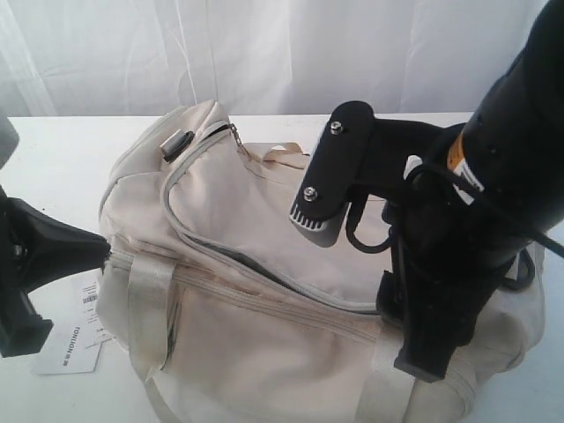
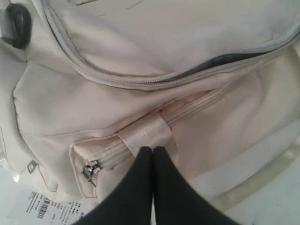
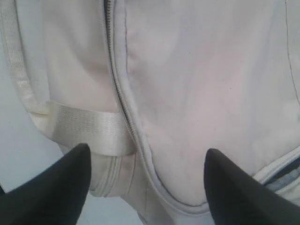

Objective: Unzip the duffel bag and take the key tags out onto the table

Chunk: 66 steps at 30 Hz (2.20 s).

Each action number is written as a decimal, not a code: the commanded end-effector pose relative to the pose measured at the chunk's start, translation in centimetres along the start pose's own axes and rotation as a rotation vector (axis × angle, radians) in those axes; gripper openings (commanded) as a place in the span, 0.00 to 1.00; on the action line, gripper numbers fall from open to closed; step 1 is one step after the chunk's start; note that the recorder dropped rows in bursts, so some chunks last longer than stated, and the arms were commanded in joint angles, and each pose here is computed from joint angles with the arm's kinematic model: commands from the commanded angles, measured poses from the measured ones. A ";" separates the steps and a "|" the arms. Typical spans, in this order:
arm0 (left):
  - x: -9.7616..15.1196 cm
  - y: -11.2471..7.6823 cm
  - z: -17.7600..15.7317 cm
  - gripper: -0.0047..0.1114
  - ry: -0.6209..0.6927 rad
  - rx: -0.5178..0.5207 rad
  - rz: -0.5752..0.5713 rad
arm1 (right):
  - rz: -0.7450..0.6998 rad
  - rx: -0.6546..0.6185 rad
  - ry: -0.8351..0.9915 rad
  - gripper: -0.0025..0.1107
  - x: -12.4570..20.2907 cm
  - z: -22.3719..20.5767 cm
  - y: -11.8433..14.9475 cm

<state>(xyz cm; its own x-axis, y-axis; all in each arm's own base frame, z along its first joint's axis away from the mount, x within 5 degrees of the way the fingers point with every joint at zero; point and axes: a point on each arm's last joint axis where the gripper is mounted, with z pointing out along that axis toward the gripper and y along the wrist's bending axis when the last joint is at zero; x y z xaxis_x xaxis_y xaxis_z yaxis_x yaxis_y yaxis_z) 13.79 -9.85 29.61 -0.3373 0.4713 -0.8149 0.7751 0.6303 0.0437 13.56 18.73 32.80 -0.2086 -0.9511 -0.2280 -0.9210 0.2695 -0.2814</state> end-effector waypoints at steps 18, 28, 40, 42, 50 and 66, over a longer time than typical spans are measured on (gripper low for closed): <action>0.5 0.5 0.9 0.04 0.060 -0.023 -0.146 | -0.129 0.089 0.072 0.58 -2.5 4.4 -0.9; 0.5 0.5 0.9 0.04 0.060 -0.021 -0.150 | -0.130 0.076 0.128 0.39 -2.7 5.6 -0.8; 0.5 0.4 0.8 0.04 0.060 -0.015 -0.152 | -0.113 0.080 0.150 0.02 -2.5 5.7 -0.8; 0.4 0.5 0.8 0.04 0.058 -0.016 -0.152 | -0.104 0.085 0.142 0.02 -2.6 5.7 -0.9; 0.4 0.4 0.8 0.04 0.056 -0.014 -0.155 | -0.085 -0.056 0.118 0.02 -3.4 4.2 -0.1; 0.4 0.4 0.8 0.04 0.061 -0.010 -0.155 | -0.087 -0.074 0.127 0.19 -4.8 5.5 -0.2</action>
<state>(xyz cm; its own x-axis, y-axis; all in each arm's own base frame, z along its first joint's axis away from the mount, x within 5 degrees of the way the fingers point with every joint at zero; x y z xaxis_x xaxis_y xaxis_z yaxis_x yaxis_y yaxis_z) 14.56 -9.86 28.73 -0.4703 0.4188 -0.7768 0.7085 0.7040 -0.0494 16.33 23.63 29.16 -0.1756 -0.9806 -0.0869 -0.9548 0.1912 -0.2275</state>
